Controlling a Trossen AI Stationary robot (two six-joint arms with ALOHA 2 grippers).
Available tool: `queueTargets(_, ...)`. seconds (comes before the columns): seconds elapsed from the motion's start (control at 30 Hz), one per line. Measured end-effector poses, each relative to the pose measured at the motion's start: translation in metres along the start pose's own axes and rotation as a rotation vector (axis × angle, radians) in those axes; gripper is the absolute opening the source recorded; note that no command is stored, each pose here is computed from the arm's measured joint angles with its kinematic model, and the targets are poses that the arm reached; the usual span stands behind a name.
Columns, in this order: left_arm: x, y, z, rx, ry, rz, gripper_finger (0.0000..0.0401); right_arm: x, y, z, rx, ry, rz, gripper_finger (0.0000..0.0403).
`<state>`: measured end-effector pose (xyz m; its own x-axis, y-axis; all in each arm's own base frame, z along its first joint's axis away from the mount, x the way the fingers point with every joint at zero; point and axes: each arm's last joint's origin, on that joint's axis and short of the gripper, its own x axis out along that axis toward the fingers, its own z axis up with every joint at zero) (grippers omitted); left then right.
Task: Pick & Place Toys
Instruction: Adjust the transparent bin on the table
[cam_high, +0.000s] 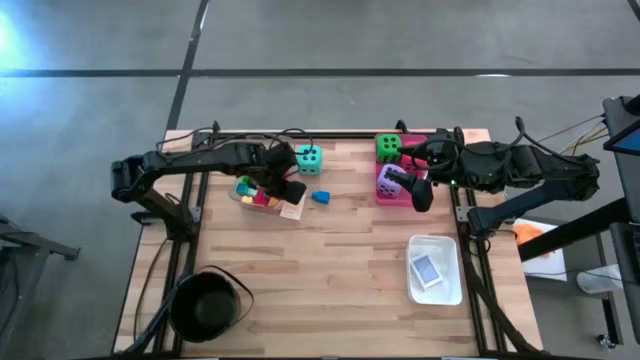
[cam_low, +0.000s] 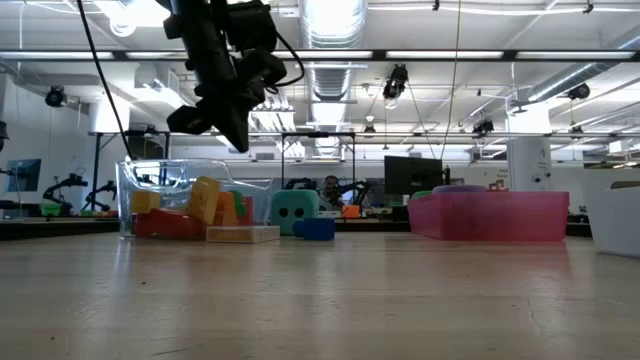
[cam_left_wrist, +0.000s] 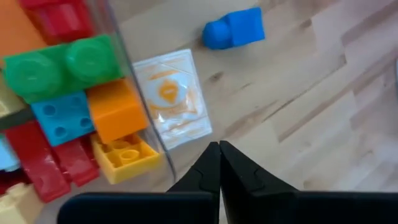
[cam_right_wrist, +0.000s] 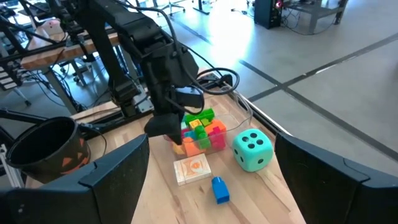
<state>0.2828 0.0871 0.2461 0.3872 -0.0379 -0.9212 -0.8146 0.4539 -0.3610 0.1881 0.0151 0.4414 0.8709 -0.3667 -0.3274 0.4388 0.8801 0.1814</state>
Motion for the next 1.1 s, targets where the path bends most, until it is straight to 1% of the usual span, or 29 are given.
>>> queueTargets(0.27,0.000,0.001,0.000,0.016,-0.011,0.025,0.0004,0.000,0.000,0.000,0.000,0.000,0.000,0.0340)
queueTargets(0.43,0.009,0.005,-0.002,0.009,0.045,0.081,0.0004,0.000,0.000,0.000,0.014,0.001,0.001,0.0340)
queueTargets(0.7,0.018,0.005,-0.003,0.009,0.090,0.104,0.0004,0.000,0.000,0.000,0.019,0.003,0.005,0.0340)
queueTargets(0.8,0.020,0.010,-0.007,0.000,0.134,0.164,0.0004,0.000,0.000,0.000,0.019,0.003,0.006,0.0340)
queueTargets(0.93,0.017,0.016,-0.009,-0.002,0.126,0.250,0.0004,0.000,0.000,0.000,0.019,0.003,0.005,0.0340)
queueTargets(1.1,0.014,0.026,-0.006,-0.032,0.138,0.316,0.0004,0.000,0.000,0.000,0.018,0.003,0.005,0.0340)
